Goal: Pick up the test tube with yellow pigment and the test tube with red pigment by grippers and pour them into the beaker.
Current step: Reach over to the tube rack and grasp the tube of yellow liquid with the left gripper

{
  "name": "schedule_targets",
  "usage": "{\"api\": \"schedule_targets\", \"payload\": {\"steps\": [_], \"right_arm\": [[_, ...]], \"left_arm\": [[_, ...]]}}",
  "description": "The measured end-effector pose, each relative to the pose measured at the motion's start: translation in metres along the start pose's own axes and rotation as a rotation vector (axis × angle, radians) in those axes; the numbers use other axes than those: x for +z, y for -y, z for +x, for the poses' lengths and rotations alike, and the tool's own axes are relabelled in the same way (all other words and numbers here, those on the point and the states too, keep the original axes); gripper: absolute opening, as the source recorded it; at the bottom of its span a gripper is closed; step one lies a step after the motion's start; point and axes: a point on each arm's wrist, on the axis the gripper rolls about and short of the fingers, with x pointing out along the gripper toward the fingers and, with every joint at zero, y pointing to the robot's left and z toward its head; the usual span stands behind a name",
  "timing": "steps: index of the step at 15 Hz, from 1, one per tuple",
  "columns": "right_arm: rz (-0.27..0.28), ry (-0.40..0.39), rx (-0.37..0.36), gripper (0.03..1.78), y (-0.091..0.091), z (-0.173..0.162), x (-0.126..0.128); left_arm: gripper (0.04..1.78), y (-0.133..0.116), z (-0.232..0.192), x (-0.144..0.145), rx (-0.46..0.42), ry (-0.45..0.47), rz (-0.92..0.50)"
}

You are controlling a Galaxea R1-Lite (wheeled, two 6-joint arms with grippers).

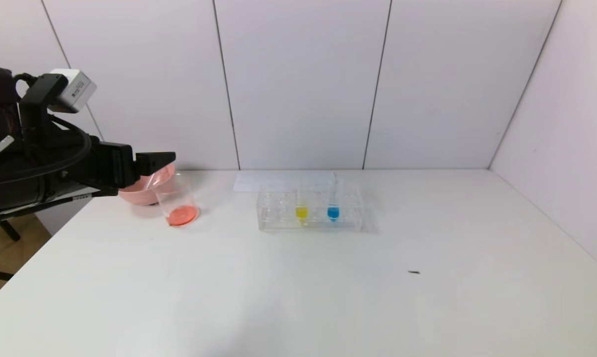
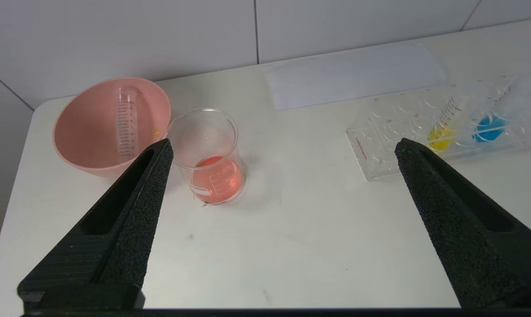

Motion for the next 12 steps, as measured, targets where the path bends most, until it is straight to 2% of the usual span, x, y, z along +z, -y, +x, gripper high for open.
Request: {"api": "schedule_targets", "payload": {"steps": [2, 7, 12], "right_arm": [[0.000, 0.000, 0.000, 1.70, 0.000, 0.000, 0.000], [0.000, 0.000, 0.000, 1.70, 0.000, 0.000, 0.000], [0.000, 0.000, 0.000, 1.70, 0.000, 0.000, 0.000]], "left_arm": [[1.76, 0.008, -0.004, -0.006, -0.034, -0.008, 0.003], [1.76, 0.029, -0.011, -0.016, -0.130, 0.061, 0.027], [1.76, 0.040, -0.015, -0.023, -0.181, 0.046, 0.036]]}}
